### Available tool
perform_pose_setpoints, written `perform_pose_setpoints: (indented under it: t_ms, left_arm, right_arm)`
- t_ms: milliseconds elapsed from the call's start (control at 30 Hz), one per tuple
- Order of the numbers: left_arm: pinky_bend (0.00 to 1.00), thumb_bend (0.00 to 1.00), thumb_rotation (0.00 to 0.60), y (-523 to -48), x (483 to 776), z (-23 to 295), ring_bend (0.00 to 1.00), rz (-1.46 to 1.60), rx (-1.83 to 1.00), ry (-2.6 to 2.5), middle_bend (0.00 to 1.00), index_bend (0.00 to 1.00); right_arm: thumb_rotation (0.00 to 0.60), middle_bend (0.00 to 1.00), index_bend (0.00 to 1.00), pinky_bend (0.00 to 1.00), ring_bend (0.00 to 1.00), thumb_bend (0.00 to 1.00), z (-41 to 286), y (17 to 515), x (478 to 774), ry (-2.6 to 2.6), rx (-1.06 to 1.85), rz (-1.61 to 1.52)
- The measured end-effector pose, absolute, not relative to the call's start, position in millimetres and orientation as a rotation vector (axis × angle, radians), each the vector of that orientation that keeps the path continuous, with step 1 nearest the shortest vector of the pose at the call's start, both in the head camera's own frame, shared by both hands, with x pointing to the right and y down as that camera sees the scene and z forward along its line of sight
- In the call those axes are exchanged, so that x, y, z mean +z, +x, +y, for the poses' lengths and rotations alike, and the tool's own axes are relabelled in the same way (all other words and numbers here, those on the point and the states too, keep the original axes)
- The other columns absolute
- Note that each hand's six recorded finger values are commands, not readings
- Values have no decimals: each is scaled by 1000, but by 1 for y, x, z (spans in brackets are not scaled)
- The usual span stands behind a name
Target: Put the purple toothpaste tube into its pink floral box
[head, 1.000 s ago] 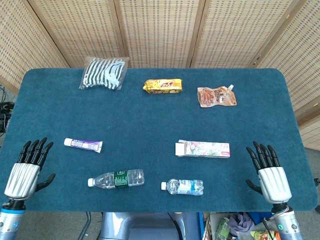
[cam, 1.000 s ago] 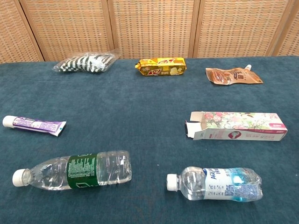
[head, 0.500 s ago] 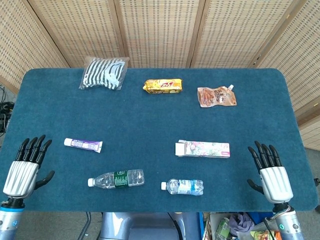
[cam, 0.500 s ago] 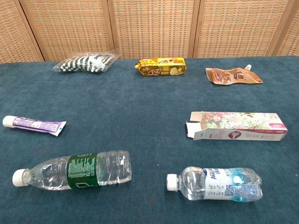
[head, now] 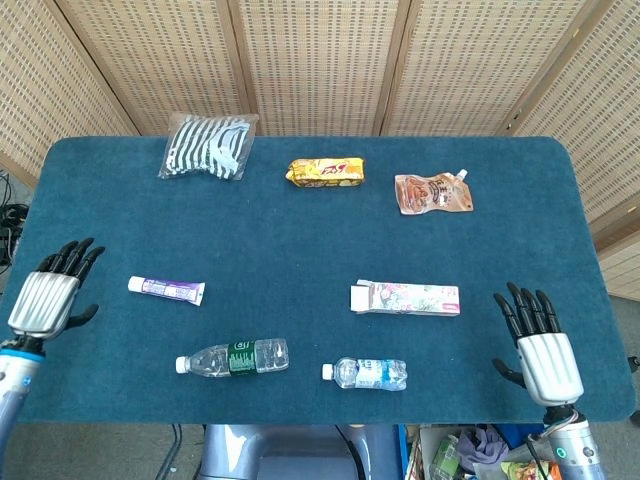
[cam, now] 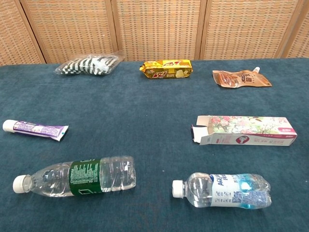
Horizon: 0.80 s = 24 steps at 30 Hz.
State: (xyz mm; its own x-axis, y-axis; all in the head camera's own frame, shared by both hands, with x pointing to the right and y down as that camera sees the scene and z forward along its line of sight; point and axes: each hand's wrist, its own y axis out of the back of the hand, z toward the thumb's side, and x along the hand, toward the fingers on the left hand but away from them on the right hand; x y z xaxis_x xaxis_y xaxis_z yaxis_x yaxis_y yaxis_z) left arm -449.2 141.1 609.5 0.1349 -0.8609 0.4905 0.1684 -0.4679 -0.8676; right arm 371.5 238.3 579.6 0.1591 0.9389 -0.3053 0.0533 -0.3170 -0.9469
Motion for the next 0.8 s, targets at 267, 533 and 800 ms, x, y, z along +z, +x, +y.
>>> perform_pose_setpoints:
  t_ms: [267, 533, 800]
  left_arm:
    - [261, 263, 600, -449, 639, 113, 161, 601, -1540, -1560, 200, 262]
    - [279, 263, 600, -437, 668, 102, 192, 486, -1589, -1568, 244, 310]
    - [279, 264, 600, -427, 694, 107, 192, 406, -1637, -1585, 244, 310]
  right_arm:
    - [600, 0, 63, 0, 0, 89, 238, 372, 582, -1563, 1287, -979]
    - [600, 0, 63, 0, 0, 89, 237, 374, 581, -1557, 1292, -988]
    - [600, 0, 63, 0, 0, 89, 236, 375, 580, -1553, 1290, -995]
